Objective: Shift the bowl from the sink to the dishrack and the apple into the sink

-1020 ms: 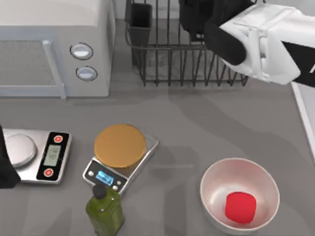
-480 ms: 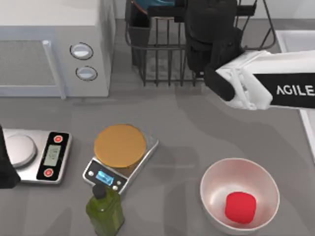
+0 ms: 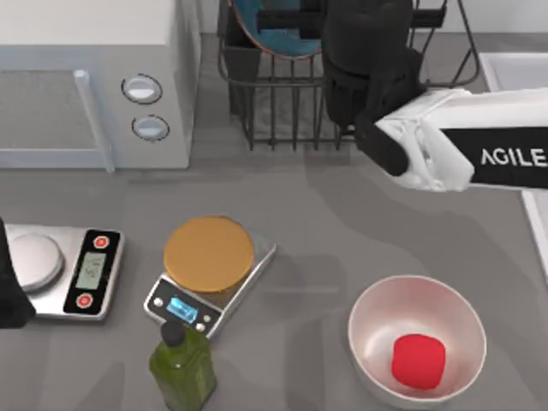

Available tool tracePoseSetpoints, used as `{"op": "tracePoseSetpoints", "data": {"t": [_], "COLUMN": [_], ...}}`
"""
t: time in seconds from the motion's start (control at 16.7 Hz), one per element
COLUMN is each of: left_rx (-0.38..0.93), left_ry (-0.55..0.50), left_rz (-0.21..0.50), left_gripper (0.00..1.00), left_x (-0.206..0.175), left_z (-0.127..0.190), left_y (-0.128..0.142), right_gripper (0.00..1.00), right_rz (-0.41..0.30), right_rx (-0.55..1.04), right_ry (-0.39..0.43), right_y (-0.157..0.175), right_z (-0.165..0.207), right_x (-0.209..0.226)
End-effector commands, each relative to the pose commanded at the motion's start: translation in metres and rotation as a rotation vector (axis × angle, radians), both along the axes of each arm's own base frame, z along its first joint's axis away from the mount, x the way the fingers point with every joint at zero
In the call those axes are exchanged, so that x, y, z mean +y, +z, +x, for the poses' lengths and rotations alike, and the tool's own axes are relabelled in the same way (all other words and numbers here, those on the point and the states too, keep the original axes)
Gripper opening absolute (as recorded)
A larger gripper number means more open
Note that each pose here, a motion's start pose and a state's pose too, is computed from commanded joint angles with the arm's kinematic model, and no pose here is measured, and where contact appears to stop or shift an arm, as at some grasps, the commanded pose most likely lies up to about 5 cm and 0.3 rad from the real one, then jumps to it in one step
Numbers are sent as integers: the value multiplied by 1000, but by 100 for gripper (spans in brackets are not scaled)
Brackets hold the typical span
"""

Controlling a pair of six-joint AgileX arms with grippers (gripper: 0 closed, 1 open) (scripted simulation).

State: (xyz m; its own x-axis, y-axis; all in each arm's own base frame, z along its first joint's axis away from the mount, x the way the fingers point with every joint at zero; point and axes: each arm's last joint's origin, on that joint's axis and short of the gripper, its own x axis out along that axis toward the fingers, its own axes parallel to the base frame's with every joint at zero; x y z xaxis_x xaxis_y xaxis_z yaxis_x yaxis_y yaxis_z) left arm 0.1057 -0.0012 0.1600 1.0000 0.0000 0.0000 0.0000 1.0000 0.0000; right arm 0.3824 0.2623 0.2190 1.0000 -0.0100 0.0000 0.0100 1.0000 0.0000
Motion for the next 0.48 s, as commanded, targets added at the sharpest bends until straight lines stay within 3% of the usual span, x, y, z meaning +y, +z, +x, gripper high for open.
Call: {"op": "tracePoseSetpoints", "data": {"t": [0.42,0.48], "left_rx": [0,0], "left_ry": [0,0], "left_rz": [0,0], "left_gripper": [100,100], "left_x": [0,0], "left_z": [0,0], "left_y": [0,0], "right_gripper": [98,100], "right_rz": [0,0], "right_rx": [0,0], "right_ry": [0,0], "right_y": [0,0], "right_z": [0,0], "right_x": [0,0]}}
